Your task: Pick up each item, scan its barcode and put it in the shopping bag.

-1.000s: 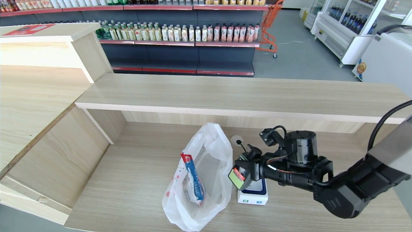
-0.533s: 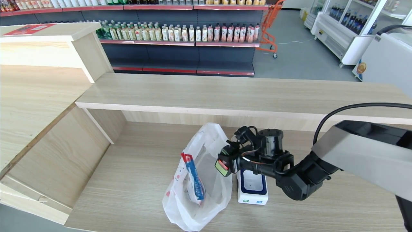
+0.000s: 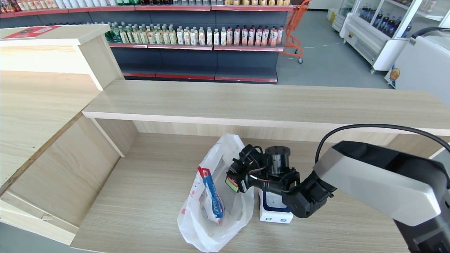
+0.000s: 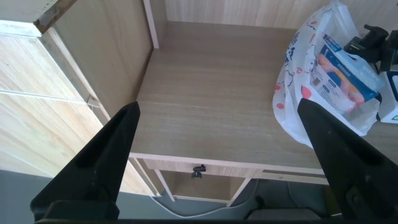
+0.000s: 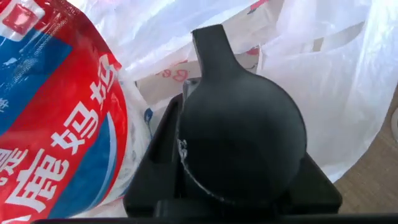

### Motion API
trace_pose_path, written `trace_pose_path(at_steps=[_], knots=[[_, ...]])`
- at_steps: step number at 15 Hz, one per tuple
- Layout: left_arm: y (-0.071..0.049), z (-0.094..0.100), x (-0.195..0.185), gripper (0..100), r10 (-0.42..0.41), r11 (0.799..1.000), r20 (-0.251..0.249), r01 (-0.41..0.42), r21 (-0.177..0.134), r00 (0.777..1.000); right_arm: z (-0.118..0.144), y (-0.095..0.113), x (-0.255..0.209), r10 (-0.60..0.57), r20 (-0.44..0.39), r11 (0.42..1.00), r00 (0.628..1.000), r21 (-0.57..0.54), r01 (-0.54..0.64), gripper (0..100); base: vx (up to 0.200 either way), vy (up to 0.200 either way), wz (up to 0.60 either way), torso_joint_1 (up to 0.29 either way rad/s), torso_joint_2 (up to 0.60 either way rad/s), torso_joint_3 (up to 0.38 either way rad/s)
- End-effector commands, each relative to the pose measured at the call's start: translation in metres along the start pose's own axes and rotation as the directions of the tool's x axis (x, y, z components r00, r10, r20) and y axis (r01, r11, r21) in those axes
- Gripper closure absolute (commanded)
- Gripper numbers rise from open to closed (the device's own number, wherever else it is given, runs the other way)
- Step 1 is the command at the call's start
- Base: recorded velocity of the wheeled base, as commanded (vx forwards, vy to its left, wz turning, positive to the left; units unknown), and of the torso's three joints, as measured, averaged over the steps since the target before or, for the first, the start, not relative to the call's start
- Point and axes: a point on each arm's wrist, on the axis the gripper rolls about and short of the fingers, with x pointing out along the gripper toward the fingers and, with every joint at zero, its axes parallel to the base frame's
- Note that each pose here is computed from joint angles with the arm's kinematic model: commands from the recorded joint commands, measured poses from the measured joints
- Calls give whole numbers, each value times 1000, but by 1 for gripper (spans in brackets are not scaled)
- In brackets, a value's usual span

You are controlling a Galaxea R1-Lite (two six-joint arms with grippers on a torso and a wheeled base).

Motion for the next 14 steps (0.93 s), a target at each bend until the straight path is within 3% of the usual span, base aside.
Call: trace_pose_path(at_steps=[1, 2, 3, 5, 7, 9, 11, 14], knots=[[0, 0, 0, 0, 0, 1000, 1, 0, -1, 1000, -7, 2, 5, 5, -9, 1000, 1000, -10, -6, 100, 0, 0, 0, 0, 0, 0], [0, 0, 0, 0, 0, 1000, 1, 0, -1, 1000, -8, 1, 6, 4, -10, 1000, 1000, -11, -4, 100, 0, 0, 0, 0, 0, 0], [0, 0, 0, 0, 0, 1000, 1, 0, -1, 1000, -9, 1, 8, 4, -10, 1000, 1000, -9, -4, 0, 0, 0, 0, 0, 0, 0], [0, 0, 0, 0, 0, 1000, 1, 0, -1, 1000, -6, -1, 6, 0, 0, 1000, 1000, 4, 0, 0, 0, 0, 0, 0, 0, 0], [0, 0, 0, 0, 0, 1000, 1, 0, -1, 1000, 12, -3, 2, -5, 41, 993, 999, 118, 0, 0, 0, 0, 0, 0, 0, 0], [0, 0, 0, 0, 0, 1000, 1, 0, -1, 1000, 43, -6, -16, -25, 93, 949, 995, 314, -6, 0, 0, 0, 0, 0, 0, 0], [0, 0, 0, 0, 0, 1000, 1, 0, -1, 1000, 47, -13, -43, -44, 54, 908, 998, 418, 18, 0, 0, 0, 0, 0, 0, 0], [0, 0, 0, 0, 0, 1000, 1, 0, -1, 1000, 58, -5, -114, -41, -45, 854, 998, 516, 59, 0, 0, 0, 0, 0, 0, 0]])
